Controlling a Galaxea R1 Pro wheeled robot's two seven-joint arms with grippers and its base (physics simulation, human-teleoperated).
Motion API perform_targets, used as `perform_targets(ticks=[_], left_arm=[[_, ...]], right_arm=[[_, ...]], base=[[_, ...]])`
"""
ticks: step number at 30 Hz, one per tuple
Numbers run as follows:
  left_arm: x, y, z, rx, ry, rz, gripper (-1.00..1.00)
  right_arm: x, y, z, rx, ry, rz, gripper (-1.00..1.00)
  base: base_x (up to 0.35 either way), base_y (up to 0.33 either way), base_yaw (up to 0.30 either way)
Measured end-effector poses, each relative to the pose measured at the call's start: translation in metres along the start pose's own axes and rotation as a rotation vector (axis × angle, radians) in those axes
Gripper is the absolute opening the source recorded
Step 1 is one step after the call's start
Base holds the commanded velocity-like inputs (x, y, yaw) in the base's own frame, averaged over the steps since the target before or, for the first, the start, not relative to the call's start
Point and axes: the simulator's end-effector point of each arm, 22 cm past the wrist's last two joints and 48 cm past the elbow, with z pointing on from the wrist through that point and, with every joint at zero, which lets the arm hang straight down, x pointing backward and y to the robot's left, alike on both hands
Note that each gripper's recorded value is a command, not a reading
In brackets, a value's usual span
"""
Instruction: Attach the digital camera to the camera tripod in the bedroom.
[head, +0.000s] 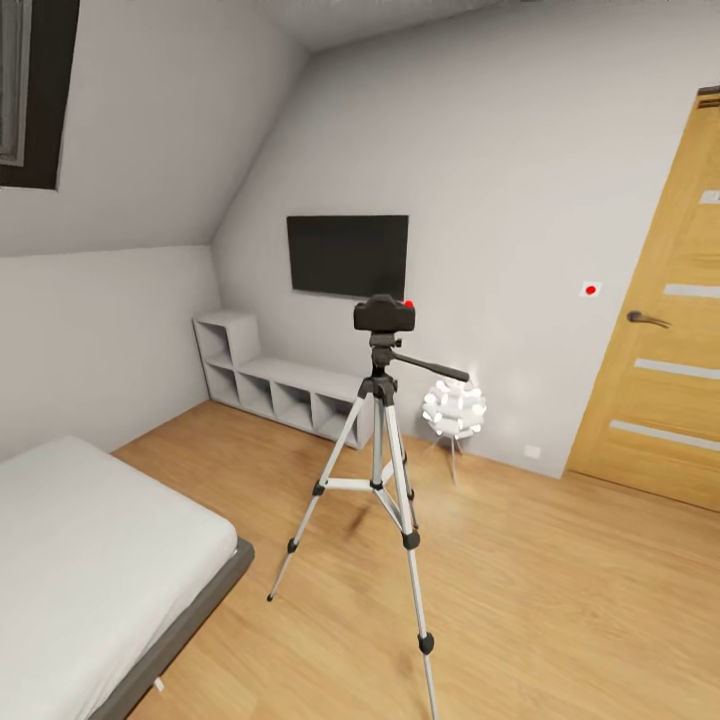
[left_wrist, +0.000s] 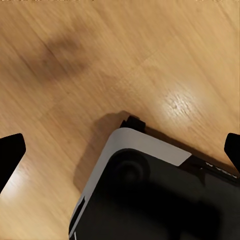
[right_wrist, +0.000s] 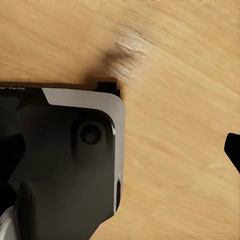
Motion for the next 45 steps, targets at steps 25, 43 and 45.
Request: perform_targets(ticks=[25, 43, 45], left_arm=[[-0.015, -0.006, -0.005, 0.016, -0.036, -0.007, 1.0], [-0.025, -0.009, -0.009, 0.028, -0.062, -0.013, 1.0], [-0.026, -0.01, -0.009, 0.029, -0.065, -0.013, 1.0]], right_arm=[[-0.013, -0.007, -0.005, 0.032, -0.045, -0.006, 1.0], [-0.022, -0.008, -0.009, 0.032, -0.068, -0.004, 1.0], [-0.023, -0.008, -0.009, 0.033, -0.071, -0.004, 1.0]], base=[[0.0, 0.0, 0.0], [0.0, 0.0, 0.0], [0.0, 0.0, 0.0]])
